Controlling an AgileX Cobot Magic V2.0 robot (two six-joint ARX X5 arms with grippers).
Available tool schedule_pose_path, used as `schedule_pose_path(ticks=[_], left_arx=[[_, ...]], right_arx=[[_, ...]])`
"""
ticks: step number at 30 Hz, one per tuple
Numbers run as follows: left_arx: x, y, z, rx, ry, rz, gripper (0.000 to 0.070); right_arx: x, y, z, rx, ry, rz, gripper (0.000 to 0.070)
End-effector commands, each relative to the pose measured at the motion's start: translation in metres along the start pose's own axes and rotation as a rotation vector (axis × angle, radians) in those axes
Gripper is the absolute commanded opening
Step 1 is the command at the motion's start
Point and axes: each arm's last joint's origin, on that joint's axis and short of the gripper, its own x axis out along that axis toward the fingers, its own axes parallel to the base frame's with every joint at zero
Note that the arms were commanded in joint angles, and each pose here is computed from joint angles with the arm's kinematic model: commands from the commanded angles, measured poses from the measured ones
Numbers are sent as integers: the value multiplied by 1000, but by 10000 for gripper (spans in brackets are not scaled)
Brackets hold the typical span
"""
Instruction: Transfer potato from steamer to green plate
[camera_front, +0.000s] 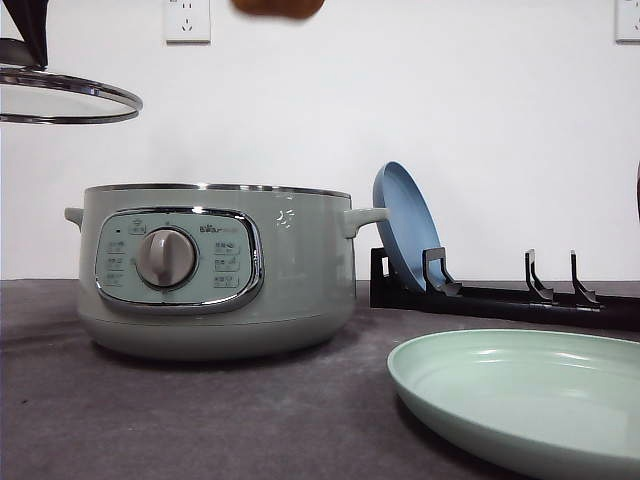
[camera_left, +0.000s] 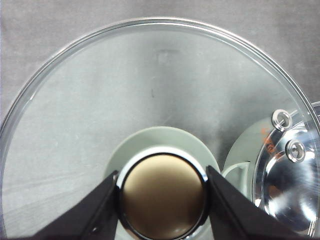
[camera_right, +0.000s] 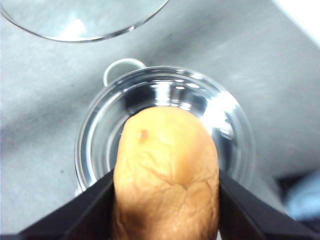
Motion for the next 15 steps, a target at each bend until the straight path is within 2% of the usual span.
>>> schedule_pose_path(ticks=[1,6,15], left_arx=[[-19,-1,5,2,-83,-1,16],[-19,-1,5,2,-80,-2,16],[-18,-3,5,6,-75,-6,16]], right_arx=[[-14,6,-10,28,62,-3,258],[-57,14,-42,67,100,-37,258],[-109,32,-128,166,170,-59,258]])
